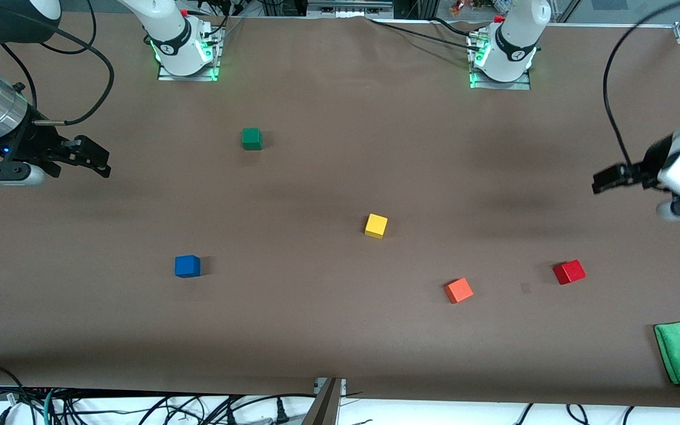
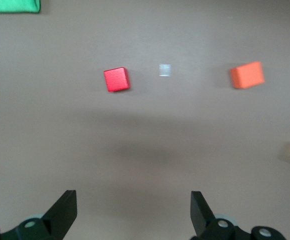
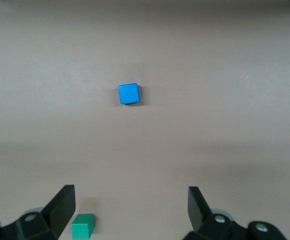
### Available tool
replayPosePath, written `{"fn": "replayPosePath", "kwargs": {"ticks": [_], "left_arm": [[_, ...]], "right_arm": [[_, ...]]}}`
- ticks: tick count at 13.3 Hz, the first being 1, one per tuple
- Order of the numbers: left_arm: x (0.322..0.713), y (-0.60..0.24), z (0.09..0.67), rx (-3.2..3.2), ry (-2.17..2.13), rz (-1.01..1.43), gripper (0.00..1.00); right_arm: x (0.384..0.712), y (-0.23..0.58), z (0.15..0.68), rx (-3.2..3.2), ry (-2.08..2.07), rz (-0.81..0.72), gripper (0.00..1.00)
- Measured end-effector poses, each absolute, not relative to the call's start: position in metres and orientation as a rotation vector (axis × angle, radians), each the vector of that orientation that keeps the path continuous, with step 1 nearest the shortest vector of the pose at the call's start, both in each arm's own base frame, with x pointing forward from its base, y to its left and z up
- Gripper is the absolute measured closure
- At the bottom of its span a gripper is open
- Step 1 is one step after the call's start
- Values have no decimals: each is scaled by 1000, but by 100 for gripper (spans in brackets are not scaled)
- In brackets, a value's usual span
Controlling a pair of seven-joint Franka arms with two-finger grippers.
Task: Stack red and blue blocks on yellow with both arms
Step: 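Move the left gripper down toward the red cube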
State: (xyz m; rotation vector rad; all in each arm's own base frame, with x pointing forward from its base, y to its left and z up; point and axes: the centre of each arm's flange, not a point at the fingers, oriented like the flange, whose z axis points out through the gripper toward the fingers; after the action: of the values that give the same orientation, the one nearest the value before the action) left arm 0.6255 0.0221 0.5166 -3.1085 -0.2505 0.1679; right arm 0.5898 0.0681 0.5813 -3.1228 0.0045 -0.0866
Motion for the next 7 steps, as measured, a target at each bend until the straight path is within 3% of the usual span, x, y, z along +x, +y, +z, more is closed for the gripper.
{"fn": "replayPosePath", "kwargs": {"ticks": [7], "left_arm": [[683, 101, 309, -3128, -397, 122, 0]], "right_arm": [[592, 70, 579, -3123, 1, -83, 0]]}}
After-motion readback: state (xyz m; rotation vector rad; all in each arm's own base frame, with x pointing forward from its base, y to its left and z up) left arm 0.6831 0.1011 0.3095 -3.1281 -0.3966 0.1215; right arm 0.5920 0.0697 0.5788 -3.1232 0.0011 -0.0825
